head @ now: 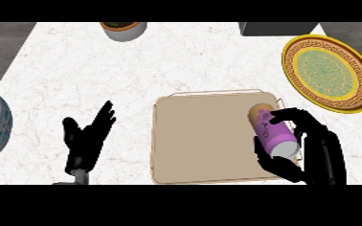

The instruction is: Pick the can from the tray and place it in the plate

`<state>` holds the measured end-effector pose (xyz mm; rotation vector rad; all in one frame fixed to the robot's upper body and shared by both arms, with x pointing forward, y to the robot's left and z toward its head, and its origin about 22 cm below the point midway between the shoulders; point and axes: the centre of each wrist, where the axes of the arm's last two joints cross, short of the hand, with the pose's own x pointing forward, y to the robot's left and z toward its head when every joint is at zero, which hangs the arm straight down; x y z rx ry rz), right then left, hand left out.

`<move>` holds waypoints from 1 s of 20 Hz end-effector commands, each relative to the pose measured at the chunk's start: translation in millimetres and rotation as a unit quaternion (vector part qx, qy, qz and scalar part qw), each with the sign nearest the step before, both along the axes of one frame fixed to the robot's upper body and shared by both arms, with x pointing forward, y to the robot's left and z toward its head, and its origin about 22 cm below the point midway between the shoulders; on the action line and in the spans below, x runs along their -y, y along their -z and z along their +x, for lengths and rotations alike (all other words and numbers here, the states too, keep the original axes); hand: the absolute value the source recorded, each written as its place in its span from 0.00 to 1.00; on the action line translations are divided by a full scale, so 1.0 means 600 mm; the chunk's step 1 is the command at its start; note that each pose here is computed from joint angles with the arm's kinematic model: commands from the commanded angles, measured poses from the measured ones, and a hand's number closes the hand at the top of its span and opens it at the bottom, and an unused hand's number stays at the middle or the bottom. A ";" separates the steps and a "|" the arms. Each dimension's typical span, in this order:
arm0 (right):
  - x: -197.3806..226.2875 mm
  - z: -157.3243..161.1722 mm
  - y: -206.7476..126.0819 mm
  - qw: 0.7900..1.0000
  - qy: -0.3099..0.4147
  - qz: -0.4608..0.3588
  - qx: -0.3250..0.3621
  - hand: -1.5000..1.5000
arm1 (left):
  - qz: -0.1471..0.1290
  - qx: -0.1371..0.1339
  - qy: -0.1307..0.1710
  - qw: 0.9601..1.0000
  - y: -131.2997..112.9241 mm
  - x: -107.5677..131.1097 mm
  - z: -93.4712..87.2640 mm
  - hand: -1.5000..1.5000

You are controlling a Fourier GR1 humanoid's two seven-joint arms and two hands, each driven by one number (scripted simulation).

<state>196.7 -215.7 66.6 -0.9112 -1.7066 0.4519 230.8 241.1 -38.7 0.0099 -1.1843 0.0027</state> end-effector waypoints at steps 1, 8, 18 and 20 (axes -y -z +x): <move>0.071 0.017 -0.007 0.996 0.037 0.078 0.032 1.00 | 0.009 0.008 0.007 1.000 0.001 0.018 0.001 0.50; 0.197 0.088 0.027 0.988 0.091 0.102 0.069 1.00 | -0.004 0.005 0.004 1.000 -0.017 0.003 -0.002 0.50; 0.344 0.196 0.059 0.976 0.166 0.091 0.112 1.00 | 0.000 0.006 0.023 1.000 -0.020 0.019 0.017 0.50; 0.366 0.216 0.046 0.974 0.176 0.089 0.113 1.00 | 0.006 0.007 0.017 1.000 -0.004 -0.002 -0.003 0.50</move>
